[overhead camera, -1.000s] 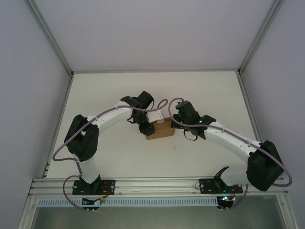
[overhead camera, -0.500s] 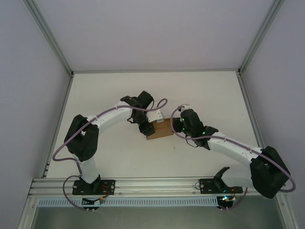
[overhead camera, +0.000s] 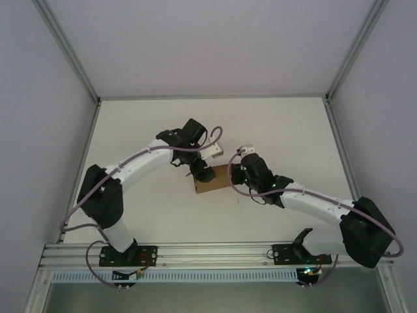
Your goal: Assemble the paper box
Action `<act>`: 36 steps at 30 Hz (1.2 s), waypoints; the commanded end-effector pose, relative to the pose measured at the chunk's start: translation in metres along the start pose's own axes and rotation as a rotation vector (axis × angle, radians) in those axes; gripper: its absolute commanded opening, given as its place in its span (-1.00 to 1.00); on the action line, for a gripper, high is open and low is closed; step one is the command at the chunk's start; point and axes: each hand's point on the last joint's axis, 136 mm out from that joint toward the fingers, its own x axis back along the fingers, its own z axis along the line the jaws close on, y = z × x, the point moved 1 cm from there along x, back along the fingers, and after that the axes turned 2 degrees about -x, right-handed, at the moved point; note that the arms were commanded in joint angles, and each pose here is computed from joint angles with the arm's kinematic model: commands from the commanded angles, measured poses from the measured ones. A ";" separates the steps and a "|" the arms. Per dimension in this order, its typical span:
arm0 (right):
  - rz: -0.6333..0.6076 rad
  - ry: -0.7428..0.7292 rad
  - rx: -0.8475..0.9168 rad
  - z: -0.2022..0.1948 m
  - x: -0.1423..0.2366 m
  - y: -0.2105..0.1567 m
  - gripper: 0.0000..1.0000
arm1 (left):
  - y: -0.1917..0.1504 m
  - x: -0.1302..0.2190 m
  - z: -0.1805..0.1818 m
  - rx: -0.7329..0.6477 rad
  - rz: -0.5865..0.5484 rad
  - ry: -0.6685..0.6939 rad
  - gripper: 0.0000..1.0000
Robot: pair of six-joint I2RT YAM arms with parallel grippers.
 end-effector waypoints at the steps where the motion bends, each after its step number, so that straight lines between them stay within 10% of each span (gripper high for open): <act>1: 0.178 -0.107 0.014 -0.020 -0.001 -0.044 -1.00 | -0.005 0.025 0.012 0.118 -0.027 0.128 0.74; 14: 0.202 -0.132 0.000 -0.013 0.001 -0.040 -1.00 | -0.047 0.052 -0.003 0.393 -0.066 0.201 -0.18; 31: 0.220 -0.154 -0.001 -0.008 0.000 -0.039 -1.00 | -0.055 0.032 -0.002 0.385 0.012 0.193 -0.38; 36: 0.226 -0.158 -0.004 -0.009 0.001 -0.040 -1.00 | -0.050 0.033 -0.002 0.396 -0.013 0.193 -0.81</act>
